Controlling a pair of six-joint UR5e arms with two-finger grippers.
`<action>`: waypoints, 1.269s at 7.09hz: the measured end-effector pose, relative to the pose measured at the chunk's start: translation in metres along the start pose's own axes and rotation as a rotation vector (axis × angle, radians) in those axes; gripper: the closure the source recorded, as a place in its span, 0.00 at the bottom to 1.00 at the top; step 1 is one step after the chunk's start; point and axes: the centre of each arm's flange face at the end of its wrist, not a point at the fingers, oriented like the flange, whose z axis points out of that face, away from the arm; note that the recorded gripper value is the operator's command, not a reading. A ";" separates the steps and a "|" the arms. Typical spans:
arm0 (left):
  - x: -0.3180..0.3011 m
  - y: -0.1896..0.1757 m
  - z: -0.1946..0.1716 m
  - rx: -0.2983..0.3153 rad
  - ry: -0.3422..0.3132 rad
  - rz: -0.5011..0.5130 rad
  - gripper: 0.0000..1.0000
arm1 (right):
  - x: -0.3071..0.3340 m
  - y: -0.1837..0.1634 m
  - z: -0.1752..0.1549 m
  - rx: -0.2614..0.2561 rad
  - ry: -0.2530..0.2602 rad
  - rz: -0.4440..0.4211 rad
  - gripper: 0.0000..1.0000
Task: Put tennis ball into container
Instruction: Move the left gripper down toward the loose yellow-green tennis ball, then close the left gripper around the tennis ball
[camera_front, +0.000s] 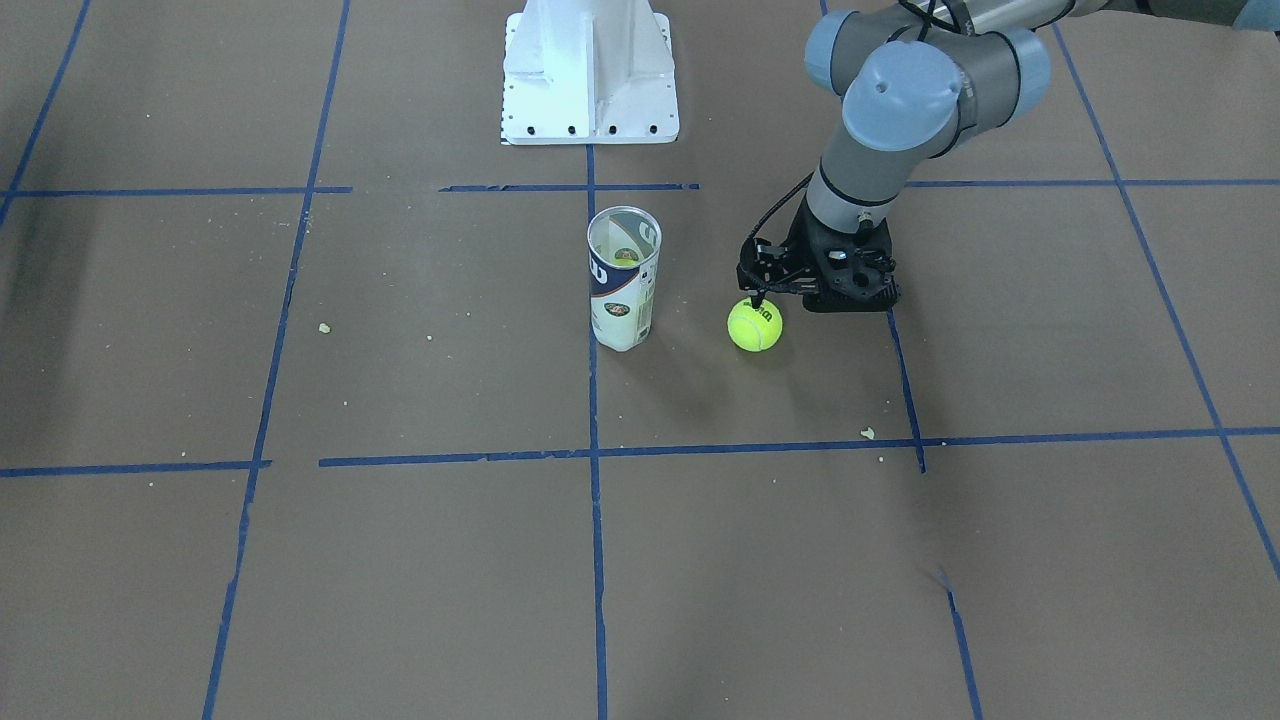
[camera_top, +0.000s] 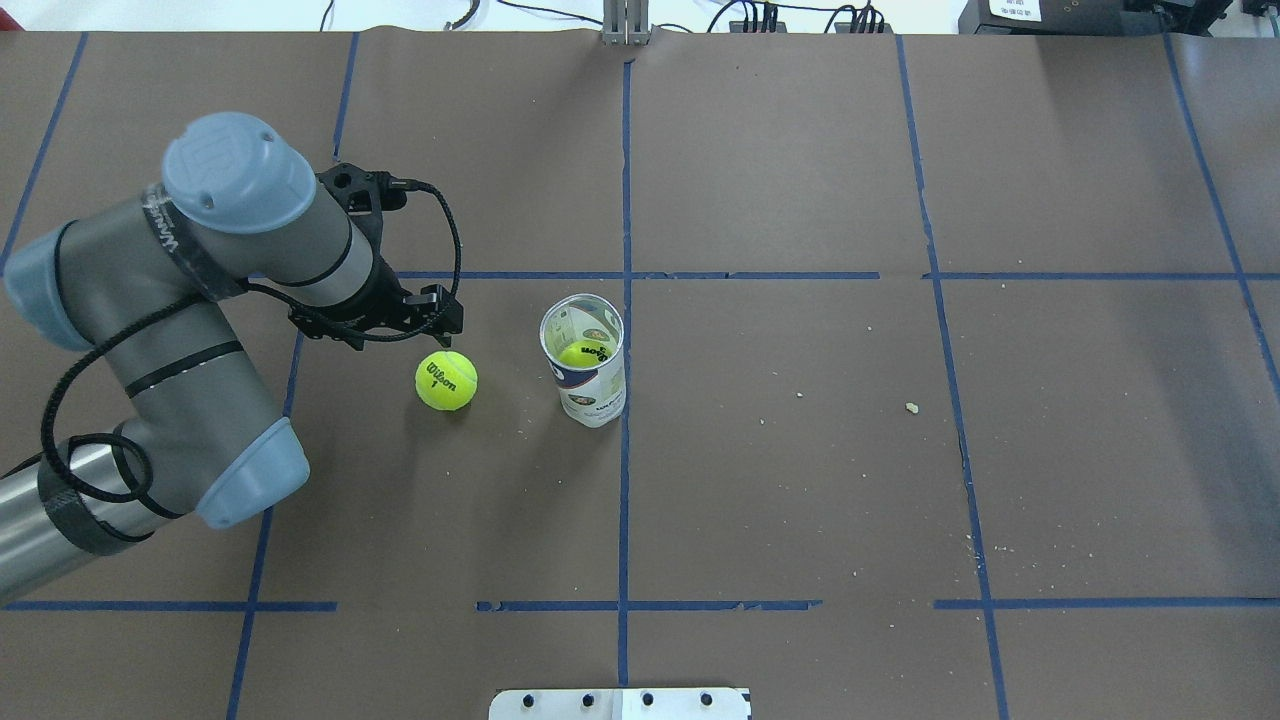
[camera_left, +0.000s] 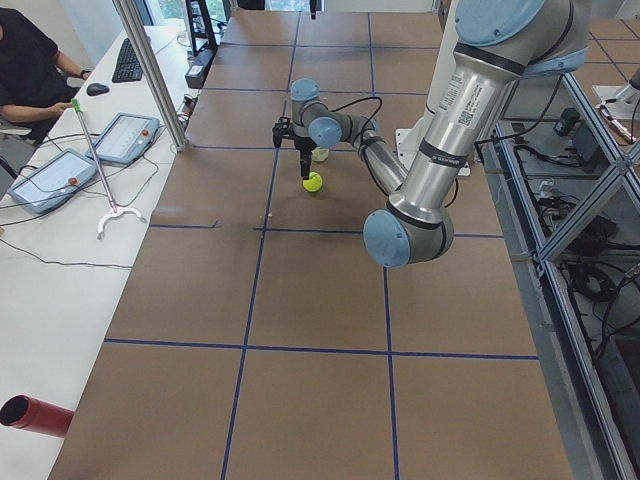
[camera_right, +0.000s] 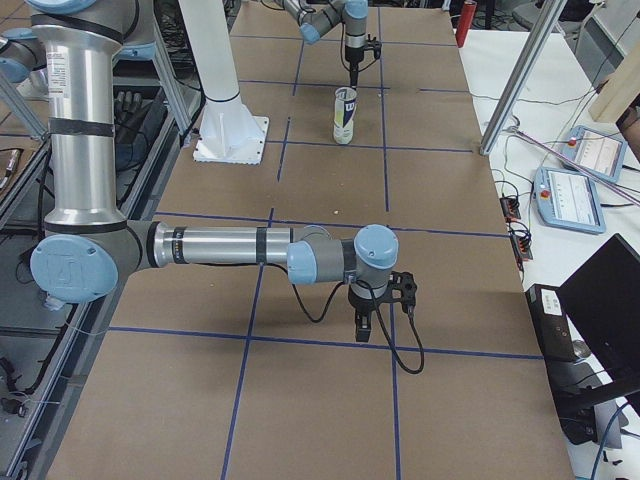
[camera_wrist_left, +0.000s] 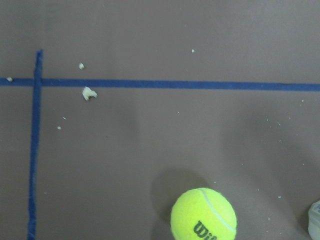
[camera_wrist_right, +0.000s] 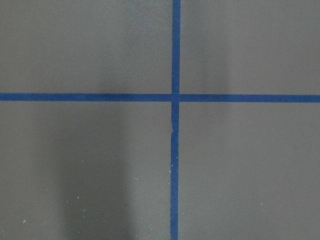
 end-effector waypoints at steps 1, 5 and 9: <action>0.003 0.002 0.017 0.008 0.007 -0.001 0.00 | 0.000 0.000 0.000 0.000 0.000 0.000 0.00; 0.004 0.011 0.052 -0.004 0.009 -0.008 0.00 | 0.000 0.000 0.000 0.000 0.000 0.000 0.00; 0.007 0.019 0.072 -0.020 0.014 0.002 0.71 | 0.000 0.000 0.000 0.000 0.000 0.000 0.00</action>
